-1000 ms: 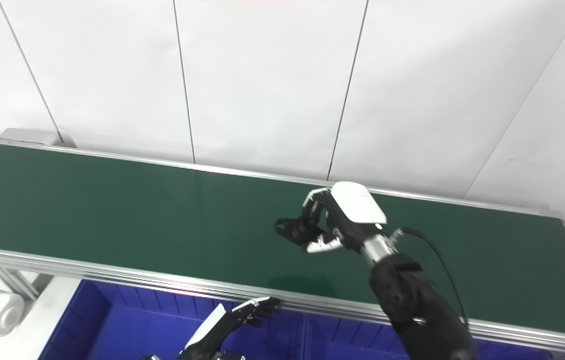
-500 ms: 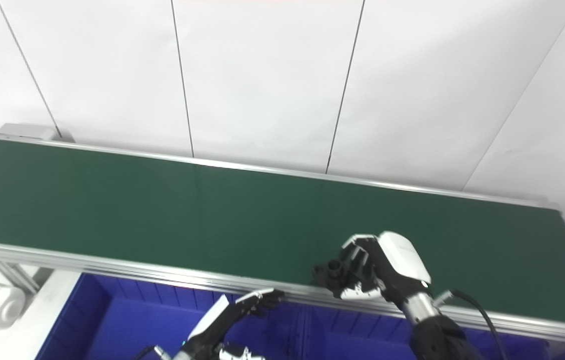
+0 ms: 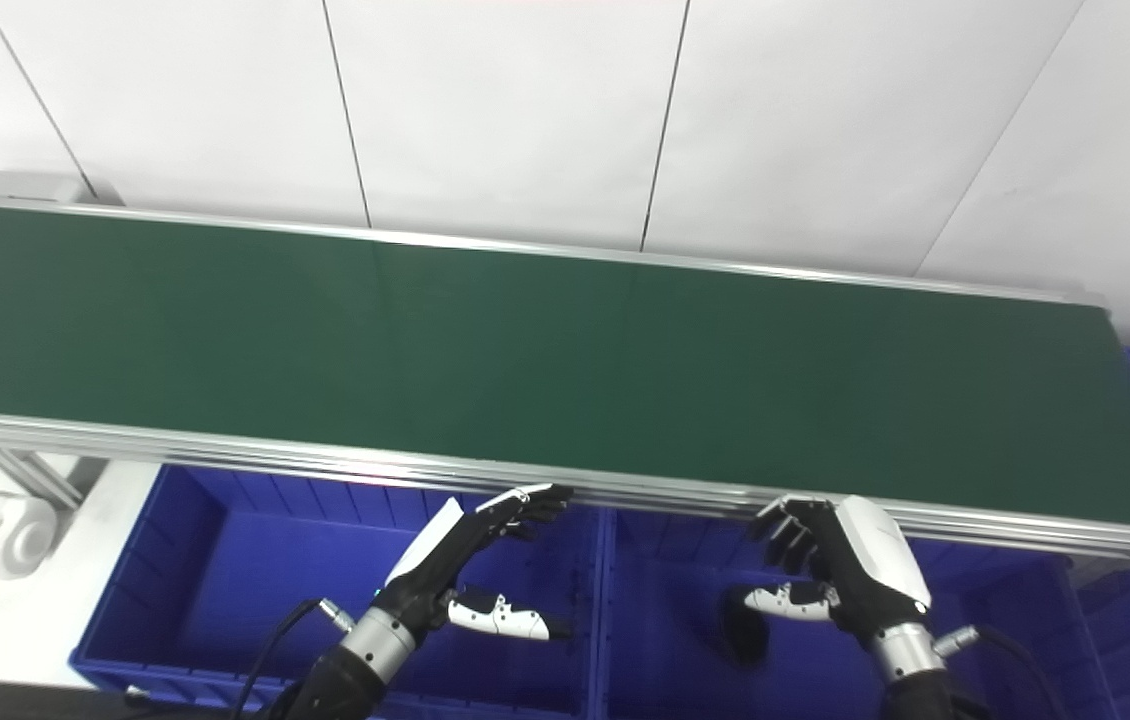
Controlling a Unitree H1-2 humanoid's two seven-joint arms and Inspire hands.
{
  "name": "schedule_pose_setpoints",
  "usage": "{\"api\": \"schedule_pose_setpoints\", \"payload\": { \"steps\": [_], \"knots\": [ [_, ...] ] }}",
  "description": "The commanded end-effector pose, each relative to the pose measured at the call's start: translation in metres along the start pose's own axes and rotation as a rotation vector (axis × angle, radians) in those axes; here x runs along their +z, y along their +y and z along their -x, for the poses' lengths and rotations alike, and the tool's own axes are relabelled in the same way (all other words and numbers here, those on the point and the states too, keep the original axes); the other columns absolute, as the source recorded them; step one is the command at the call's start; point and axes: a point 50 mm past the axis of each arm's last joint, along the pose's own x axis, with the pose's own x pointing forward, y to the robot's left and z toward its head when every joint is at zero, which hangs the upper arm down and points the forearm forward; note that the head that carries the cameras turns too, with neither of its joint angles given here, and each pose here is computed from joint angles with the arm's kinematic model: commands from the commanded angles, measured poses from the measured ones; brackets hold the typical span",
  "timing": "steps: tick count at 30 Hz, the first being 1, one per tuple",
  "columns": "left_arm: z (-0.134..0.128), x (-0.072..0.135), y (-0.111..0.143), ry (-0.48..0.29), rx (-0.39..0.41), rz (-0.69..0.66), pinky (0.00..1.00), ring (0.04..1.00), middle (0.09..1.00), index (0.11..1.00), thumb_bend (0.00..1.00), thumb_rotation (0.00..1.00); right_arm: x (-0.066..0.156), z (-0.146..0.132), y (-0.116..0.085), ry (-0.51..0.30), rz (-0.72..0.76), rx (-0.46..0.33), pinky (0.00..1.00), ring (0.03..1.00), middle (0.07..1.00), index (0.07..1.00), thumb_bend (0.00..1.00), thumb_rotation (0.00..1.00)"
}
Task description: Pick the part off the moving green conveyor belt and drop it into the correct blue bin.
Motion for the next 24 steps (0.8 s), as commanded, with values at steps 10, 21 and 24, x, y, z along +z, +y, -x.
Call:
{"api": "schedule_pose_setpoints", "payload": {
  "steps": [10,21,24],
  "knots": [
    [-0.006,0.016,0.005,-0.064,0.013,-0.005,0.74,0.819,0.836,0.835,0.78,0.29,0.018,0.005,0.015,-0.063,-0.052,-0.016,0.58,0.691,0.760,0.726,0.59,0.01],
    [-0.001,0.019,0.009,-0.055,0.014,-0.014,0.77,0.830,0.844,0.841,0.77,0.30,0.054,0.017,0.043,-0.141,-0.398,0.013,0.57,0.699,0.789,0.789,0.61,0.18],
    [0.001,0.021,0.012,-0.056,0.011,-0.023,0.77,0.832,0.848,0.846,0.76,0.31,0.056,0.019,0.047,-0.148,-0.430,0.015,0.64,0.748,0.807,0.806,0.62,0.27]
  ]
}}
